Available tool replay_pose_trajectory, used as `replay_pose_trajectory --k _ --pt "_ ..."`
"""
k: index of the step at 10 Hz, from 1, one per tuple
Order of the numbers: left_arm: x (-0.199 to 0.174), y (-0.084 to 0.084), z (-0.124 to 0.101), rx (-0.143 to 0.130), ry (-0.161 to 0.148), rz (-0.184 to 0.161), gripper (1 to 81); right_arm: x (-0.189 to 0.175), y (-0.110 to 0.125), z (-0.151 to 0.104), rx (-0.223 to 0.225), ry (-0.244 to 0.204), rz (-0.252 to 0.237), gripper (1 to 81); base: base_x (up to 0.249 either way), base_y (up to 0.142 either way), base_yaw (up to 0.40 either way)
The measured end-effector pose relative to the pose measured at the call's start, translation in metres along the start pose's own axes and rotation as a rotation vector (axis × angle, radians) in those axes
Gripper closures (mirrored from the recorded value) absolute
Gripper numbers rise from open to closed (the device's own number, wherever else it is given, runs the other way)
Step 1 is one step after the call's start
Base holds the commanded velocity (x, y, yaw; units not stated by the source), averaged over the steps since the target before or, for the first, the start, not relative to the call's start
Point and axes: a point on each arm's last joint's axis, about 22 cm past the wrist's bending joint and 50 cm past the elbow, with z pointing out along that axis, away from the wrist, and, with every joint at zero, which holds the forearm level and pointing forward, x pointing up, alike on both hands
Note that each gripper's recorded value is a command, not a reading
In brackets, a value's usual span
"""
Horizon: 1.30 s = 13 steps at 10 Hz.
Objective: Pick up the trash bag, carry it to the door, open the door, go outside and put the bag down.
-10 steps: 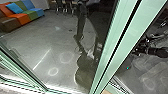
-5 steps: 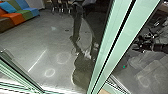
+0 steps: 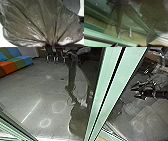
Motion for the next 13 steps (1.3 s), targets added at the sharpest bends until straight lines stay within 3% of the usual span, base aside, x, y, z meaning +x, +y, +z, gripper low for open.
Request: replay_pose_trajectory --k 5,8,10,13 --pt "0.000 -0.003 -0.001 0.003 -0.001 0.000 81.1 0.008 0.010 0.001 -0.121 -0.042 -0.072 1.0 0.000 0.000 0.000" --pt "0.000 -0.003 -0.001 0.003 -0.001 0.000 81.1 0.022 0.021 0.003 -0.177 -0.042 -0.104 1.0 0.000 0.000 0.000" --pt "0.000 -0.003 -0.001 0.003 -0.001 -0.001 81.1 0.035 0.025 0.006 -0.199 -0.027 -0.140 1.0 0.000 0.000 0.000" --pt "0.000 0.000 0.000 0.000 -0.002 0.000 81.1 0.069 0.015 -0.007 -0.209 0.036 -0.205 1.0 0.000 0.000 0.000"
